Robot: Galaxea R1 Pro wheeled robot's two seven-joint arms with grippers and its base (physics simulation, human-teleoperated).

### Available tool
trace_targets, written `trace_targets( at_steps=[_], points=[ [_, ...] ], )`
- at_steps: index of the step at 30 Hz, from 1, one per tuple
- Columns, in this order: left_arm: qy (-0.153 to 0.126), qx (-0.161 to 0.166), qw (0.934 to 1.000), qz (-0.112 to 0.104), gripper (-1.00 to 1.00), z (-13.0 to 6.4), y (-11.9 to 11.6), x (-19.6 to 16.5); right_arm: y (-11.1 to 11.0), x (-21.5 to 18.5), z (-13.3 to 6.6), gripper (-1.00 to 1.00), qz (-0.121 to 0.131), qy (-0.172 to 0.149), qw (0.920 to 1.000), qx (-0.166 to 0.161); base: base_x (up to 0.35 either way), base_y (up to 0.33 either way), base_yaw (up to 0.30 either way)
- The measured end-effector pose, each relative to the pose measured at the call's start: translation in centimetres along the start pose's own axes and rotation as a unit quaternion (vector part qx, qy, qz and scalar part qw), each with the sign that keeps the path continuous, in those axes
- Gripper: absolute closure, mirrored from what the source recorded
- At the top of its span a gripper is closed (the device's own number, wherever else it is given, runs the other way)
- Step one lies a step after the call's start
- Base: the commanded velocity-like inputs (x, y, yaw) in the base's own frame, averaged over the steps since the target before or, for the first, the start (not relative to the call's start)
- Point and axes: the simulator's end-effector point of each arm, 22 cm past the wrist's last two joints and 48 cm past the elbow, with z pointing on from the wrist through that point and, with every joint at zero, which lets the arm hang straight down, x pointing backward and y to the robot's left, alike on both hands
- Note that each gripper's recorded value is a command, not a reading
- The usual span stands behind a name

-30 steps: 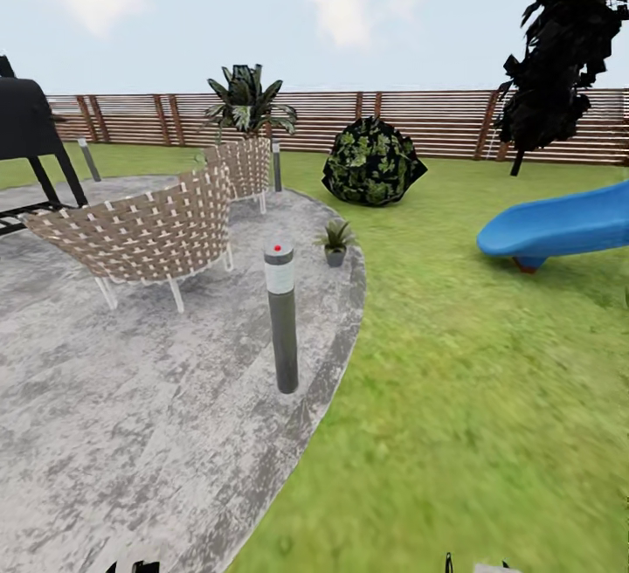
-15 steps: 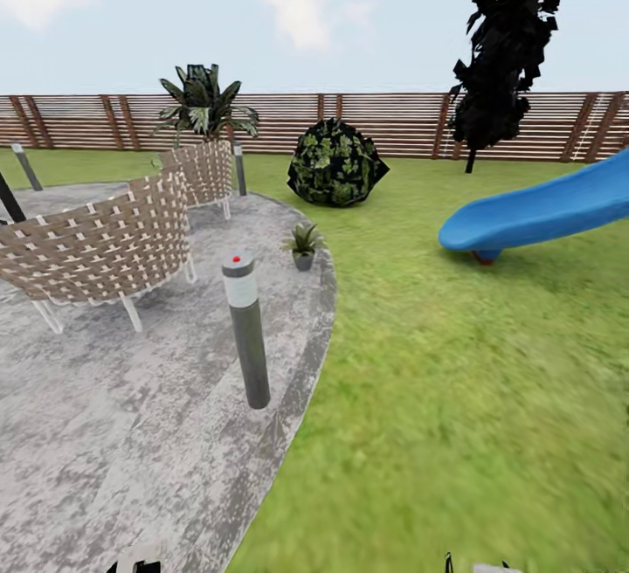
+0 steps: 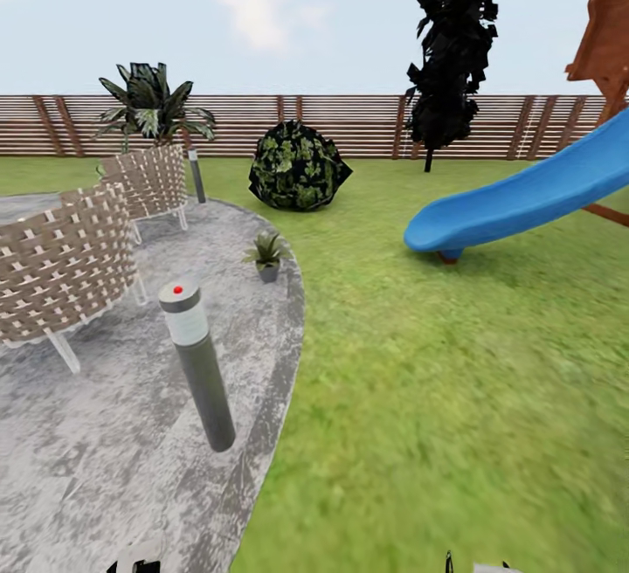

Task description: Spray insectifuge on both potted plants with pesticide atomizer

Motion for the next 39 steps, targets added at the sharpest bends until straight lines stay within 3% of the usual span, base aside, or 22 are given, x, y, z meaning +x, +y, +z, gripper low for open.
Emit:
trace_targets(
  at_steps=[13,26,39],
  points=[
    [-0.002,0.0,1.0,0.0,1.0,-0.02,0.01,-0.19,-0.02,-0.19,0.02,-1.0,0.001,-0.002,1.0,0.0,0.334,0.0,-0.257],
    [-0.003,0.0,1.0,-0.001,1.0,-0.04,-0.04,-0.34,-0.02,-0.36,0.05,-1.0,0.001,-0.004,1.0,0.0,0.052,0.0,-0.257],
    [-0.006,0.0,1.0,-0.002,1.0,-0.08,-0.03,-0.54,-0.05,-0.57,0.04,-1.0,0.002,-0.006,1.0,0.001,0.308,0.0,-0.237]
  ],
)
